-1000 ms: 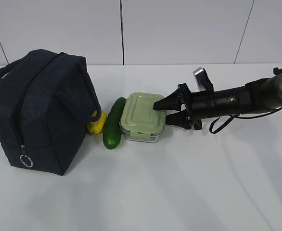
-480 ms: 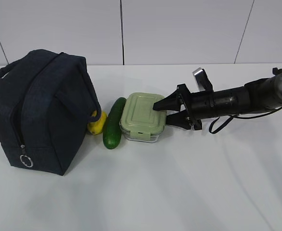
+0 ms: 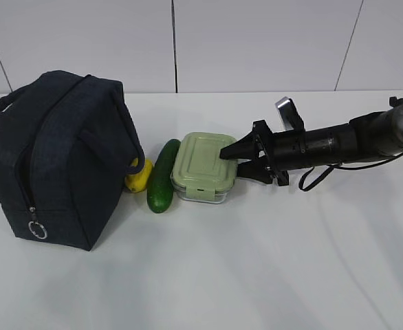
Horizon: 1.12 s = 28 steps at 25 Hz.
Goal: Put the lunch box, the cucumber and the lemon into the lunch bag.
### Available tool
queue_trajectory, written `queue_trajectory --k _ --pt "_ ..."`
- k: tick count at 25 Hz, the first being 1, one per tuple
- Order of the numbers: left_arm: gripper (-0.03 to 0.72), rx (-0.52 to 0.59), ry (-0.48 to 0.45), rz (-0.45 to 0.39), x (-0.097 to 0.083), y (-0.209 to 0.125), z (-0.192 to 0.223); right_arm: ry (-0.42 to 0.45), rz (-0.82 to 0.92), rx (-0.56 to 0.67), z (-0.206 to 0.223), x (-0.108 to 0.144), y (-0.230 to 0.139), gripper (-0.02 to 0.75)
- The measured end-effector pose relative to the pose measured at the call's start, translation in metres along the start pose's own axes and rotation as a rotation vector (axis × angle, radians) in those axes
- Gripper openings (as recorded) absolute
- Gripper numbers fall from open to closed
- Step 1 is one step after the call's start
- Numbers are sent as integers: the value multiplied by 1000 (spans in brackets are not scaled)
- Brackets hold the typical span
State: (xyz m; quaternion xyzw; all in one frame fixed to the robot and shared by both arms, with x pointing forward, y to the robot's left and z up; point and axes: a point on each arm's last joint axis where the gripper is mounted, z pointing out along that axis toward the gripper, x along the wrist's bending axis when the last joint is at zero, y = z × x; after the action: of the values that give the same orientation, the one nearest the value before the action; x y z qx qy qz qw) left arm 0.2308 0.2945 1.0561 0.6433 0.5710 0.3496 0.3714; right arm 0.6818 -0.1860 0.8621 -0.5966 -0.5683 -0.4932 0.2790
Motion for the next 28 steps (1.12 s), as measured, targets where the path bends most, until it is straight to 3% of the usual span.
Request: queue_trajectory --k 4,28 --pt "333 0 0 0 0 0 0 -3 0 0 0 0 0 393" --pt "333 0 0 0 0 0 0 -6 10 10 0 0 -1 358"
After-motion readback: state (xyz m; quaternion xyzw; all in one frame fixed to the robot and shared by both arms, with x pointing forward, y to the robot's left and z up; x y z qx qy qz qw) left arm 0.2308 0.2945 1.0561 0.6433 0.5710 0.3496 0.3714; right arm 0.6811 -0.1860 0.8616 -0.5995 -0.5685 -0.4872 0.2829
